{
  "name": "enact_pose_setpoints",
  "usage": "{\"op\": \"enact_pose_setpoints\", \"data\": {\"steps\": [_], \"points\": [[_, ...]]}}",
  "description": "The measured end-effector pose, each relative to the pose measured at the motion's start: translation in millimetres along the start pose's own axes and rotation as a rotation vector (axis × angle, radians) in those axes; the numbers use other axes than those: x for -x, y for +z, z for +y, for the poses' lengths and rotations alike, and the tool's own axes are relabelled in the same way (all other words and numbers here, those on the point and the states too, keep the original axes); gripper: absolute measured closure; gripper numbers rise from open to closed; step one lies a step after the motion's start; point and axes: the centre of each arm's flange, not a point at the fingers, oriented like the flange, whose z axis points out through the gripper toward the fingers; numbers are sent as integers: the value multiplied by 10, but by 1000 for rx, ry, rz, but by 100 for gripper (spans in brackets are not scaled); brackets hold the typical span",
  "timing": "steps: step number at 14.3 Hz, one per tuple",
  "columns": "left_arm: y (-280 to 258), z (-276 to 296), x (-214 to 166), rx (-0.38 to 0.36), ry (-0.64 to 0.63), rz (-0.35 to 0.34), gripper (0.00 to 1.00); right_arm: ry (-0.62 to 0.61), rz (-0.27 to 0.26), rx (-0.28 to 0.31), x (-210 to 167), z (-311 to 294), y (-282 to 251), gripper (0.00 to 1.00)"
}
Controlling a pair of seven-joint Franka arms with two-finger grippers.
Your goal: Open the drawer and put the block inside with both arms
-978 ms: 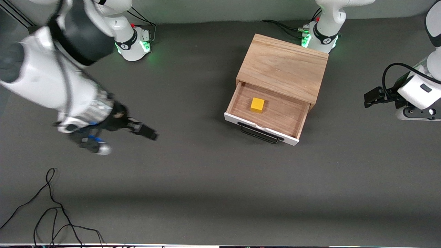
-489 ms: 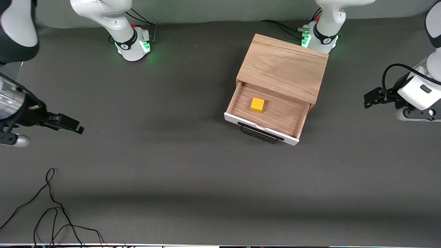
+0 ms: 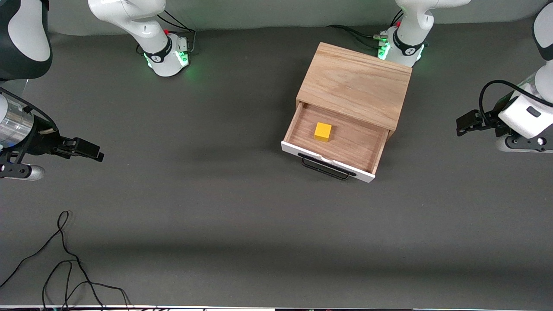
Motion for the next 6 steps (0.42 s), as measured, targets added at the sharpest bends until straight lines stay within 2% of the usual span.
{"op": "enact_pose_setpoints", "data": {"steps": [6], "points": [[-3,0,-1,0,0,1,0,-49,-6,23,-3,33,43,0]]}}
